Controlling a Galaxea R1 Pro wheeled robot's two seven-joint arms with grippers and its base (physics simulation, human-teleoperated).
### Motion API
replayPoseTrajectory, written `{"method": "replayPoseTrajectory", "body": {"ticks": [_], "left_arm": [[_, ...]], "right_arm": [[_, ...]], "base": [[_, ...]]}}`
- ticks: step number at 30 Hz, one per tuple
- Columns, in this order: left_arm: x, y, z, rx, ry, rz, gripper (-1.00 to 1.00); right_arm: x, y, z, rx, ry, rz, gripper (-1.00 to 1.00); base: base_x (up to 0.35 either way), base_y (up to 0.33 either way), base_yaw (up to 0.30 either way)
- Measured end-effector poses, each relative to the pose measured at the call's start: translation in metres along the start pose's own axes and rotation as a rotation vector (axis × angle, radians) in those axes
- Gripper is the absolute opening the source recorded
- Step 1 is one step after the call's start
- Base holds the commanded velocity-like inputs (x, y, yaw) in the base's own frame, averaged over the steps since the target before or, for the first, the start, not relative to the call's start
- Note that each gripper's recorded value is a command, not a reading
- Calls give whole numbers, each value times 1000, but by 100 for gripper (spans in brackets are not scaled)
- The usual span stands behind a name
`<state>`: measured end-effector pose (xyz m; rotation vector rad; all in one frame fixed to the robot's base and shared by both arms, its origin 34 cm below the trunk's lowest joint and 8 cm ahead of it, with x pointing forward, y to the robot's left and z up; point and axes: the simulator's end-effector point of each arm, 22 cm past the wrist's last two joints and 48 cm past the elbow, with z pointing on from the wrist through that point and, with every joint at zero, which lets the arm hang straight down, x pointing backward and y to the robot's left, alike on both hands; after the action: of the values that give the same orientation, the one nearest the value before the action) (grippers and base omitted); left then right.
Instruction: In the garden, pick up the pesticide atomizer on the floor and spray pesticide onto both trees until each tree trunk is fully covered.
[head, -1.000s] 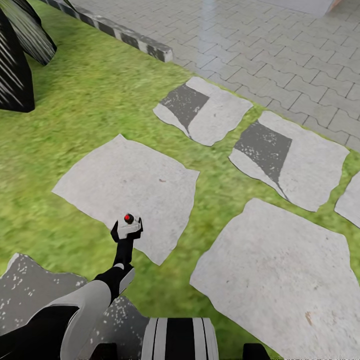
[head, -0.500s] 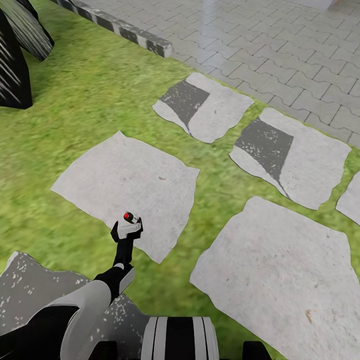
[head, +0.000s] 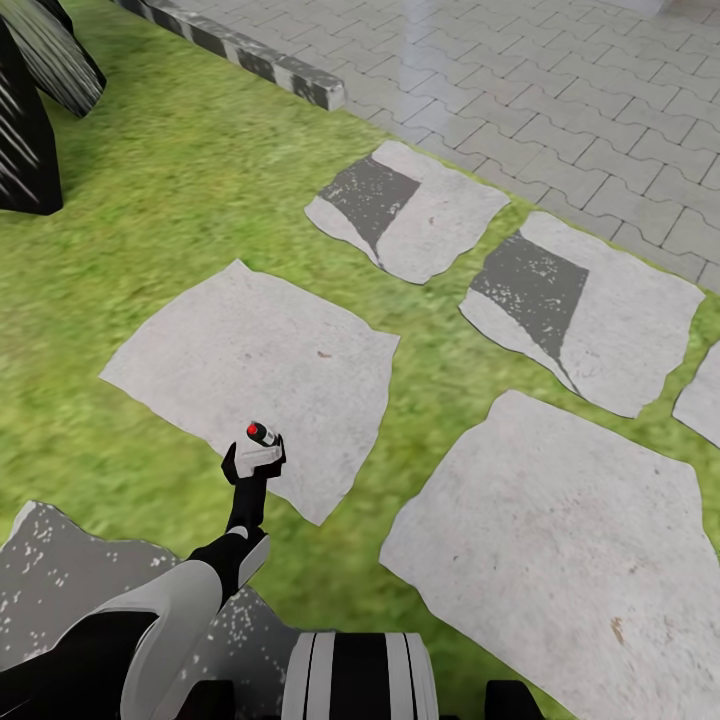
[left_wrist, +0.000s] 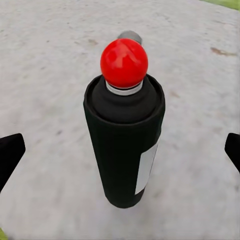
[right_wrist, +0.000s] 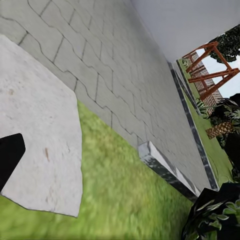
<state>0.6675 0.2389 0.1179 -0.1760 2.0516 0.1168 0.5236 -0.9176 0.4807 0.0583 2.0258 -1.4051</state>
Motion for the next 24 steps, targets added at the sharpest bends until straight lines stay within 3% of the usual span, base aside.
{"method": "replayPoseTrajectory", "body": {"ticks": [24], "left_arm": [[1,0,0,1,3,1,100]], "right_arm": [[0,0,0,0,0,0,100]], "base": [[28,0,0]]}}
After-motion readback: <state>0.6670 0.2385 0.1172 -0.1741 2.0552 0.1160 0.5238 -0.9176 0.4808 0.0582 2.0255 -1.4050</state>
